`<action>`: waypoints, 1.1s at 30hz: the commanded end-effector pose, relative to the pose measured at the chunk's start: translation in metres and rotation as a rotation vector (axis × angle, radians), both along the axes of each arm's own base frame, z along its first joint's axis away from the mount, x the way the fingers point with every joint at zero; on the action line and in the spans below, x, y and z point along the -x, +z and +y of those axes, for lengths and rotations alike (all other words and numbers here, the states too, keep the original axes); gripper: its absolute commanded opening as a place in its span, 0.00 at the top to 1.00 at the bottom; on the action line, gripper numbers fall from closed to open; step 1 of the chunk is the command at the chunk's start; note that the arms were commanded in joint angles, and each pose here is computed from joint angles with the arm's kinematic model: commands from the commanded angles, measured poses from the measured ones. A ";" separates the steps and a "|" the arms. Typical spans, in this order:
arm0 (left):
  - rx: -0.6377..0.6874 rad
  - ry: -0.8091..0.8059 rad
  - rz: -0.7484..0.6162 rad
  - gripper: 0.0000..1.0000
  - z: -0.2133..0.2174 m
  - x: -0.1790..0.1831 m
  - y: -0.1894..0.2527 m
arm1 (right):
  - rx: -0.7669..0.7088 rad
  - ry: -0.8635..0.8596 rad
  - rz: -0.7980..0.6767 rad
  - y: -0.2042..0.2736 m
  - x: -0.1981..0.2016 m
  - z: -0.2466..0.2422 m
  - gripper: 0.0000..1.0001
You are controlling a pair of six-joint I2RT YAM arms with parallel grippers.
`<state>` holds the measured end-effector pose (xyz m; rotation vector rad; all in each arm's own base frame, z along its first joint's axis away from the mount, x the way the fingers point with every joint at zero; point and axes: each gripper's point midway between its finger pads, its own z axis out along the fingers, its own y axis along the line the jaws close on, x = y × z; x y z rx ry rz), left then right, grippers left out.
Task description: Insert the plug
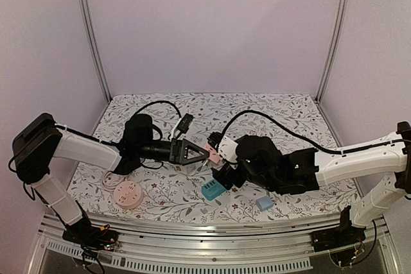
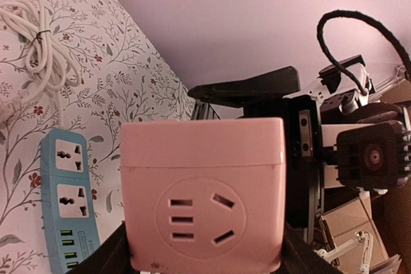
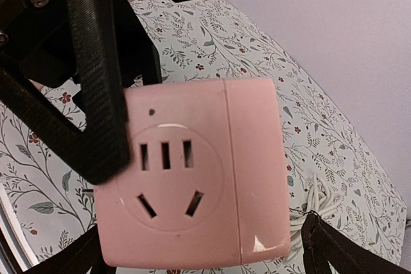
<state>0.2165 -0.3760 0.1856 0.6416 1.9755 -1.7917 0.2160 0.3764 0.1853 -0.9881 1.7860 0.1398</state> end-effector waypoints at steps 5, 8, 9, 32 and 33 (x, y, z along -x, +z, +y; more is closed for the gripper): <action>0.030 0.072 -0.078 1.00 0.018 -0.018 0.008 | -0.046 -0.064 0.121 0.017 0.006 -0.023 0.01; -0.006 0.110 -0.121 1.00 0.023 -0.022 0.006 | -0.110 -0.108 0.230 0.025 -0.001 -0.041 0.01; -0.024 0.128 -0.140 1.00 0.025 -0.024 0.005 | -0.150 -0.129 0.284 0.027 -0.005 -0.048 0.01; -0.303 0.204 -0.852 1.00 0.010 0.034 0.006 | -0.527 -0.010 1.208 0.053 0.015 -0.018 0.01; -0.321 0.214 -0.866 1.00 0.009 0.032 0.005 | -0.520 -0.010 1.223 0.051 0.016 -0.017 0.01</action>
